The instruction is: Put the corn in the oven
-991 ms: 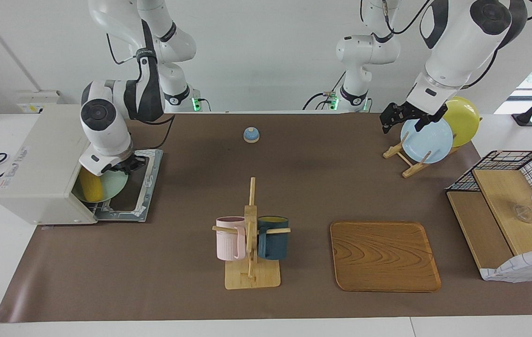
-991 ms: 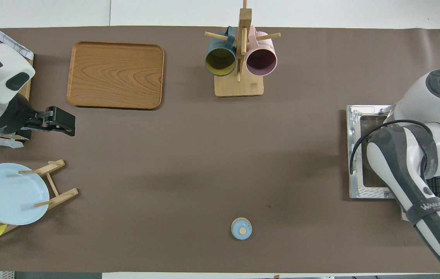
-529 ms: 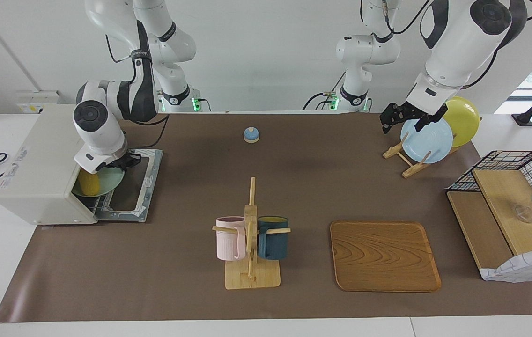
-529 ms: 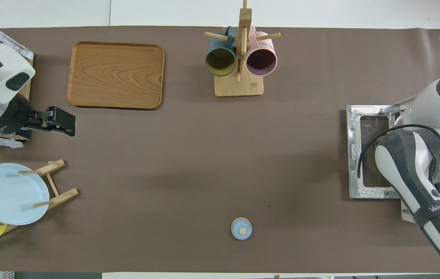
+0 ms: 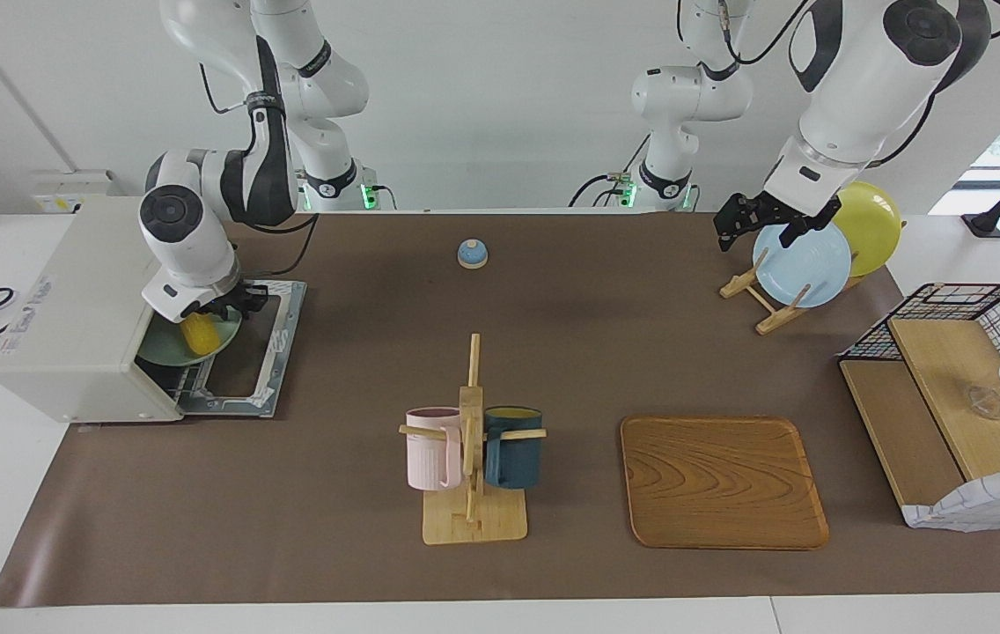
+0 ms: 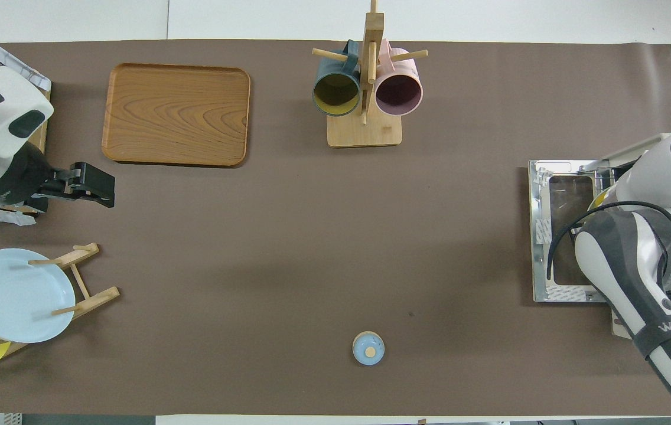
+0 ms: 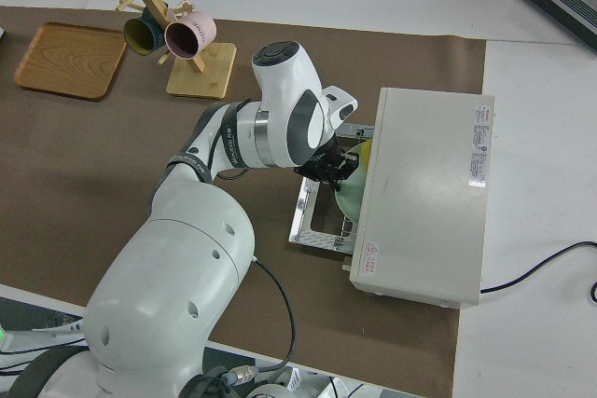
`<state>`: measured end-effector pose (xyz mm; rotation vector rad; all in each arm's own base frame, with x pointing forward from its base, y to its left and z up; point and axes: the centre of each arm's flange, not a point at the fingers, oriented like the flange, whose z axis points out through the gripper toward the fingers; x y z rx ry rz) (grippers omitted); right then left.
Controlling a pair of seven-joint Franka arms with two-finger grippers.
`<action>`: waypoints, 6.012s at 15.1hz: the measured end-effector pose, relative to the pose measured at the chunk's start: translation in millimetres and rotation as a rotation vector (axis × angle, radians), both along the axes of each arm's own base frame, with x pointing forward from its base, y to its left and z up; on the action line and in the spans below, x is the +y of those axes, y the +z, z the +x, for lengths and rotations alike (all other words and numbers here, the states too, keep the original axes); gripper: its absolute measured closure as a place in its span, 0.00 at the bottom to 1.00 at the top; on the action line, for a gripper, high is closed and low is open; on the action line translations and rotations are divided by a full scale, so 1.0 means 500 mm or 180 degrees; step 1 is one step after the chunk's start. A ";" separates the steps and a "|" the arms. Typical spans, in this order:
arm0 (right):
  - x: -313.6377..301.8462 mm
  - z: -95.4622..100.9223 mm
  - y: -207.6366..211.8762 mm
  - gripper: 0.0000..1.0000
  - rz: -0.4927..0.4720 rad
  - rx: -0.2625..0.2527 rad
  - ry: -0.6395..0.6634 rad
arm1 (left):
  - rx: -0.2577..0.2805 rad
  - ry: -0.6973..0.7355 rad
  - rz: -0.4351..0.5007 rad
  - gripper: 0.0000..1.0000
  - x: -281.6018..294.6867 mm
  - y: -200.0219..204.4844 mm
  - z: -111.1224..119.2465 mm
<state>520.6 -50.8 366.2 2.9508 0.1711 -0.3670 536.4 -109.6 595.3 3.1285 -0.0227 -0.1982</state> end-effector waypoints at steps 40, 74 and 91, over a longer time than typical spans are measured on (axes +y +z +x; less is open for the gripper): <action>0.246 0.033 -0.156 0.99 -0.0778 -0.0218 0.0201 | -0.0079 0.0031 -0.0042 0.00 0.010 0.029 -0.012; -0.005 0.034 0.436 0.00 0.0287 -0.0346 -0.0360 | -0.0080 0.0031 -0.0042 0.00 0.010 0.029 -0.012; -0.015 0.035 0.445 0.00 0.0285 -0.0396 -0.0385 | -0.0079 0.0031 -0.0042 0.00 0.010 0.029 -0.012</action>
